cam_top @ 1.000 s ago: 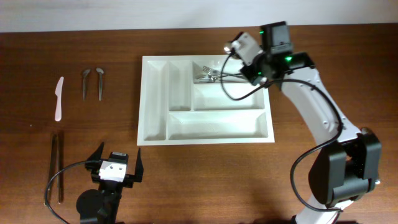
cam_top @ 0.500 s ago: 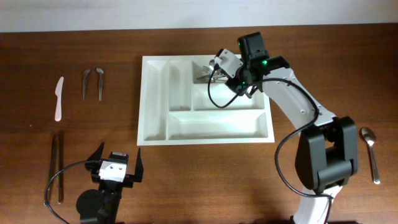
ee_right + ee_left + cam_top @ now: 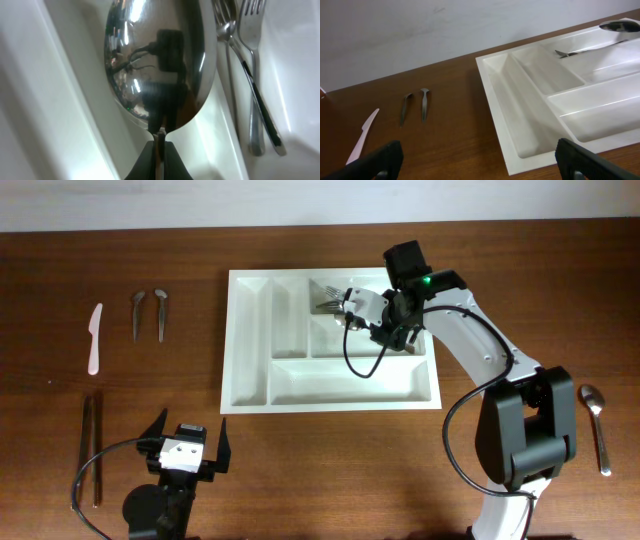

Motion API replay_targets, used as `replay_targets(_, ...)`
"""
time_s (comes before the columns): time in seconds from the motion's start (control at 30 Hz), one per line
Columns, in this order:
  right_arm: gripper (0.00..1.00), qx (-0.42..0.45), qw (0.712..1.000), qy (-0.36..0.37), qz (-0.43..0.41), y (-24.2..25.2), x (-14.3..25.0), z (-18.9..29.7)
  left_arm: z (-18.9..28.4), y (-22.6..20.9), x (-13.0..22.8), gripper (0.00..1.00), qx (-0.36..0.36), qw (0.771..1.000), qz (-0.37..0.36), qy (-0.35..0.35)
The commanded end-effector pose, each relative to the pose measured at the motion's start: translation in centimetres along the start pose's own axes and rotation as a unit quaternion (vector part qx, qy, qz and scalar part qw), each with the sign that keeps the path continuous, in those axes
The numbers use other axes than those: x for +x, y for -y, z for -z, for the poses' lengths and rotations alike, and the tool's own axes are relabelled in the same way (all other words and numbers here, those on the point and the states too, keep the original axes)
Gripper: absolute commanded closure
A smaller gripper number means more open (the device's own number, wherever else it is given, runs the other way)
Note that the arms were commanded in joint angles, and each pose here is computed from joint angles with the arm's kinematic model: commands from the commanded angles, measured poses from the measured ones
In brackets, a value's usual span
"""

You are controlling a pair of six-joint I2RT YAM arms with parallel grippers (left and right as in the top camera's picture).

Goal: Pack container
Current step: 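Lower the spoon into the middle-right compartment and open the right gripper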

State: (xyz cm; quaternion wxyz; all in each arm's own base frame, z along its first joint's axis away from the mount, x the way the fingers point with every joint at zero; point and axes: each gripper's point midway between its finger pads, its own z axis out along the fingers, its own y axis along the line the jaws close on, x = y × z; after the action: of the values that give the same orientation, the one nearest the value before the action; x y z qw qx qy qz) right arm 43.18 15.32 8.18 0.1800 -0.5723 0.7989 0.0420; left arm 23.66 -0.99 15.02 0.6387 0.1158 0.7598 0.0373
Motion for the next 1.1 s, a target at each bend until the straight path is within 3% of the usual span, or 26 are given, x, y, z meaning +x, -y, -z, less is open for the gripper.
replay_targets(0.0,0.94,0.004,1.0,0.01,0.019,0.5,-0.1,0.6,0.0,0.1,0.2,0.01,0.0,1.0,0.001,-0.002)
replay_targets(0.13,0.76,0.004,1.0,0.01,0.02,0.5,-0.2,0.6,0.0,0.1,0.2,0.01,0.0,1.0,0.001,-0.002)
replay_targets(0.3,0.65,0.006,1.0,0.011,0.02,0.6,-0.3,0.6,0.0,0.1,0.2,0.01,0.0,1.0,0.001,-0.002)
replay_targets(0.47,0.44,0.019,0.999,0.02,0.023,1.2,-0.7,0.7,0.0,0.1,0.2,0.01,0.0,1.0,0.001,-0.002)
replay_targets(0.57,0.01,0.04,0.999,0.016,0.012,2.3,-1.0,1.4,0.0,0.1,0.2,0.01,0.0,1.0,0.001,-0.002)
replay_targets(0.67,0.01,0.109,0.992,-0.022,-0.053,5.3,-0.2,3.2,0.0,0.1,0.2,0.01,0.0,1.0,0.001,-0.002)
replay_targets(0.87,0.01,0.253,0.939,-0.116,-0.202,10.6,5.0,9.7,0.0,0.1,0.2,0.01,0.0,1.0,0.001,-0.002)
replay_targets(1.07,0.01,0.23,0.908,-0.199,-0.287,9.1,13.0,13.6,0.0,0.1,0.2,0.01,0.0,1.0,0.001,-0.002)
